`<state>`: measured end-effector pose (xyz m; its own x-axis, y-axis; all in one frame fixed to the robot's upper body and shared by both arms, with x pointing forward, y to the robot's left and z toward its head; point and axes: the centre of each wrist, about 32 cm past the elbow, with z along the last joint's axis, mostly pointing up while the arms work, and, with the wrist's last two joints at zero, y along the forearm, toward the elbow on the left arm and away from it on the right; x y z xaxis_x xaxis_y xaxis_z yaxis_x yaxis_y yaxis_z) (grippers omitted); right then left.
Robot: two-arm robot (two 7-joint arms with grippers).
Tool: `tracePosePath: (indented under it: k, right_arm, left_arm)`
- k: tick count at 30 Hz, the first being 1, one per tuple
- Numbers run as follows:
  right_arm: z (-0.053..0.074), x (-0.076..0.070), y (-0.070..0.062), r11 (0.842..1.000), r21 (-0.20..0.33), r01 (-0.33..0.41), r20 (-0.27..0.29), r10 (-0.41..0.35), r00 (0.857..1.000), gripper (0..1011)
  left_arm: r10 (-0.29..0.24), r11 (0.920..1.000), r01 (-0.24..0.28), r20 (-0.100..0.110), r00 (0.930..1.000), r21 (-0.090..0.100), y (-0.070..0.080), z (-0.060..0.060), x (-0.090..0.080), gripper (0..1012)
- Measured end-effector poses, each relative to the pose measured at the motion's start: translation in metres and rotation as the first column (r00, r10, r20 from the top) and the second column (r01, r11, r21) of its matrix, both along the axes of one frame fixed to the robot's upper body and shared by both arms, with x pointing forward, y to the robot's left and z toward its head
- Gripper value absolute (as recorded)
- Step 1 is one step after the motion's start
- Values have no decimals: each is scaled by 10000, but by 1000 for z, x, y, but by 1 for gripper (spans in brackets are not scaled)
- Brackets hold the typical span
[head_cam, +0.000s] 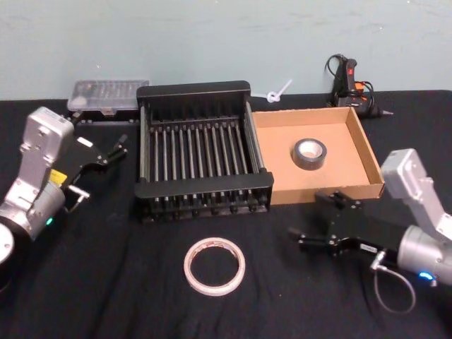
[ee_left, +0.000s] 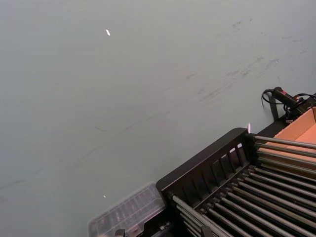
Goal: Pick up the white tape and place it into the black box , Pick up the silver tape and place it into the brown box.
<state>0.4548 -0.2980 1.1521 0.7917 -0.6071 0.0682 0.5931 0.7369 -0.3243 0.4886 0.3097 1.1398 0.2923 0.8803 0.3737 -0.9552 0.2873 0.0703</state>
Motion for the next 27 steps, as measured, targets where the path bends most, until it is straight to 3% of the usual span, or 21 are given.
tracePosePath:
  k: [15, 27]
  right_arm:
    - [1, 24, 35, 9895, -142, -1441, -280, 1437, 9892, 1003]
    - [0, 38, 57, 9765, -450, -2110, -475, 2089, 9768, 1002]
  left_arm:
    - [0, 10000, 0, 0, 10000, 0, 0, 0, 0, 1001]
    - [0, 10000, 0, 0, 10000, 0, 0, 0, 0, 1001]
